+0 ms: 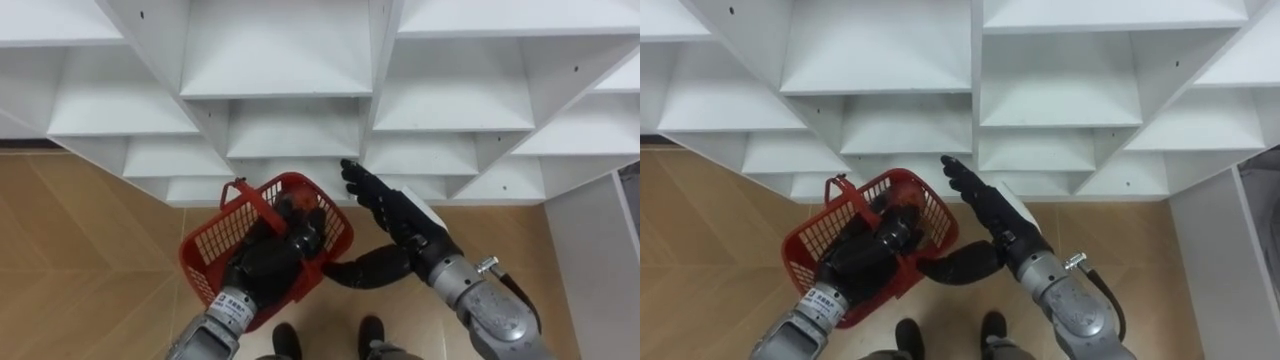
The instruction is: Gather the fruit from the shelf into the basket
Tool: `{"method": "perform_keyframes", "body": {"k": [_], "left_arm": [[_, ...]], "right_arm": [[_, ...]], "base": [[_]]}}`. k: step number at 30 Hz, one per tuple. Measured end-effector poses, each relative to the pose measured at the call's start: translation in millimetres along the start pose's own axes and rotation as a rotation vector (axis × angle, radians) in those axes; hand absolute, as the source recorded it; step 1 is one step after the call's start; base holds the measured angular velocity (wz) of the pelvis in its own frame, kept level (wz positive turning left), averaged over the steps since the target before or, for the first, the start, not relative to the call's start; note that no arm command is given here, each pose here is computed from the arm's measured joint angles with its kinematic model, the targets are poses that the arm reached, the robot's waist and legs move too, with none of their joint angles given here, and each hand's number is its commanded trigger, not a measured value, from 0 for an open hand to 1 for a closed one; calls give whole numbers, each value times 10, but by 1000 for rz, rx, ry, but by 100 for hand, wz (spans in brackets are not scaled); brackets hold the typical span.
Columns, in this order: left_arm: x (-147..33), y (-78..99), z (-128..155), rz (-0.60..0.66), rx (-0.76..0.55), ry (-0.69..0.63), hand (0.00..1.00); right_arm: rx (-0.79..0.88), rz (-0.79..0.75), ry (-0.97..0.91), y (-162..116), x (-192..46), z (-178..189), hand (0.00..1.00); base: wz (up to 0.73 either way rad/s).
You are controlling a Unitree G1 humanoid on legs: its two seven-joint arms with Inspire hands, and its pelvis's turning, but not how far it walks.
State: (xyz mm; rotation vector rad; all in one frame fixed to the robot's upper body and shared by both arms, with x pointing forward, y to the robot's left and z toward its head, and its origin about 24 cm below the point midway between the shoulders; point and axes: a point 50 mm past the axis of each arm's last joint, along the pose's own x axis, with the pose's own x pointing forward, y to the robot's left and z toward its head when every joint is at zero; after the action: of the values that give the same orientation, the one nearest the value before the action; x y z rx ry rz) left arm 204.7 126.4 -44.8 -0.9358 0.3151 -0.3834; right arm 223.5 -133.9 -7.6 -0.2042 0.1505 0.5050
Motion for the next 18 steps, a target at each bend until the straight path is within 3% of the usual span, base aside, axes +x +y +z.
{"method": "perform_keyframes", "body": {"k": [13,18], "left_arm": [[-34,9,54,0,74,8,100],[-194,260,49,100,217,98,100]], "right_arm": [[11,-30,38,-1,-89,-101,0],[26,-85,105,-77,-169,-260,0]], "base": [[0],[1]]}}
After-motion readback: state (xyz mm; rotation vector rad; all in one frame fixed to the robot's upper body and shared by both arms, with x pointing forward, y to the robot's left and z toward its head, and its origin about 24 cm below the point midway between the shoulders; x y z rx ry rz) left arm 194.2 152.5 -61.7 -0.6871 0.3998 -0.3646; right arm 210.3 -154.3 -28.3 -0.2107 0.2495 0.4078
